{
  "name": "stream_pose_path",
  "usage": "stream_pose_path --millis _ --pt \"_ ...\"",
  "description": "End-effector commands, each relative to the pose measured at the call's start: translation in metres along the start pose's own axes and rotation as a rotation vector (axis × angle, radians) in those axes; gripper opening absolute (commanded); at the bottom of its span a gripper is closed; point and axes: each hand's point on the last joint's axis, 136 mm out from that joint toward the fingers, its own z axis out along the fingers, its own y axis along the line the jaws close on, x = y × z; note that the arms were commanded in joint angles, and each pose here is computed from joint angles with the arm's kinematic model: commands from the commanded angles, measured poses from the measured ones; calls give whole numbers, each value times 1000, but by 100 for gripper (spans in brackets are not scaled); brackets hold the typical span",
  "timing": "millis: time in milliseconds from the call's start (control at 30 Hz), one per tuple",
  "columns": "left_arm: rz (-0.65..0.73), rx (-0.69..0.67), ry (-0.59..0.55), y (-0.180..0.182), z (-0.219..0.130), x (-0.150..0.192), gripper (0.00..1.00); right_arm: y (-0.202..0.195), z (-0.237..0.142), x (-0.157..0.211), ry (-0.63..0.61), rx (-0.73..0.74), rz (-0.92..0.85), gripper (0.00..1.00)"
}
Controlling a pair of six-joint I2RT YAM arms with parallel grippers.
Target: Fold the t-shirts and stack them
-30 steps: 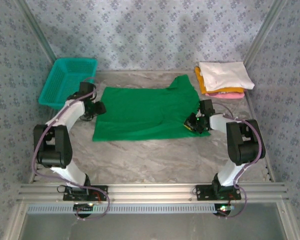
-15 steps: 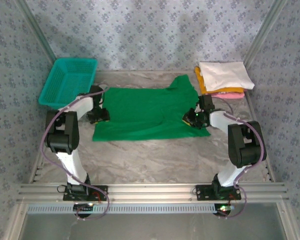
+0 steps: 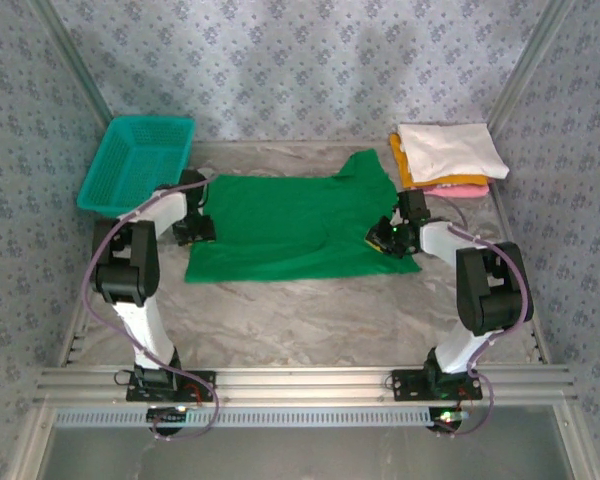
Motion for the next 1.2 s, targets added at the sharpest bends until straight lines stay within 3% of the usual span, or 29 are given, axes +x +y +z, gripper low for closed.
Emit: stream_pose_path --millis 0,33,100,233,367,600,867,1167 --pt "5 -1 -7 -4 3 -7 40 0 -4 0 6 -1 -12 20" --pt "6 -1 -8 -4 3 -8 38 0 -4 1 7 -2 -11 20" --pt "10 -3 -11 -4 2 -9 26 -1 -4 1 5 -1 -6 20" --pt "11 -16 -18 -3 -3 -10 21 -2 -5 1 6 -1 -4 20" --pt "13 -24 -22 -2 -6 -10 1 -3 -3 2 9 0 -2 20" --pt "13 -49 -45 2 -18 -14 0 -5 -4 3 10 6 2 20" --pt "-22 -46 -153 9 -46 -32 0 -32 -3 0 -17 67 81 19" --pt "-33 -47 -201 9 -52 -47 0 -34 -5 -7 -29 63 84 20"
